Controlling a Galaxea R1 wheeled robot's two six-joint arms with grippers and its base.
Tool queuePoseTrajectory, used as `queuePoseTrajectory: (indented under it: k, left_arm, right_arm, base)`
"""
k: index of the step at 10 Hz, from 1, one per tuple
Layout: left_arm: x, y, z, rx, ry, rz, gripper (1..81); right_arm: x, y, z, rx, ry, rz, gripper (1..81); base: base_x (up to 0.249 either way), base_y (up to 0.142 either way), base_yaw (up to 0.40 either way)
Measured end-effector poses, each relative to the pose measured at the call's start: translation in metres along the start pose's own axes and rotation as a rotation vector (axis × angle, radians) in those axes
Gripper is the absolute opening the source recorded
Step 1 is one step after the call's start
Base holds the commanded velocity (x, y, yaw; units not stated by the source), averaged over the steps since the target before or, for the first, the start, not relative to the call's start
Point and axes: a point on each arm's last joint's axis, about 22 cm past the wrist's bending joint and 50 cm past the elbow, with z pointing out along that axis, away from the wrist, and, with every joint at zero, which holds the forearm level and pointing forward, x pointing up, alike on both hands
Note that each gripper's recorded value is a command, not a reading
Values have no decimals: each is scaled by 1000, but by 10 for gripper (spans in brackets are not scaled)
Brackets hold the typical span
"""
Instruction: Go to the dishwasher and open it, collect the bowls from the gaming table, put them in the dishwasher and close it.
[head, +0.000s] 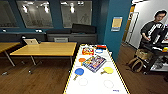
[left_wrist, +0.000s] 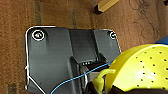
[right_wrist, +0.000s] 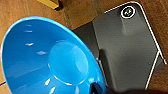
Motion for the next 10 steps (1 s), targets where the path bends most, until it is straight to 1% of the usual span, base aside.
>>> queuePoseTrajectory:
  k: [1,3,6,9,10]
  left_arm:
    - [0,0,0,1,0,6,10]
    - [0,0,0,1,0,7,10]
    - [-3,-1,2,4,-3,5,10]
    - [-7,-6,9,27,-4,5,10]
    - [-10,-9,11,37,-10,5,10]
  right_arm:
    - [0,-1,0,1,0,0,10]
    - [-1,1,0,-3,0,0,10]
    - [-2,3,4,-16,1,-15,10]
    - [-3,9,11,-50,6,-38,10]
    - [-4,10,12,-56,5,-46,10]
  base:
    - [-135,0,0]
    - [-136,0,0]
    - [-141,0,0]
    - [-146,0,0]
    - [-145,0,0]
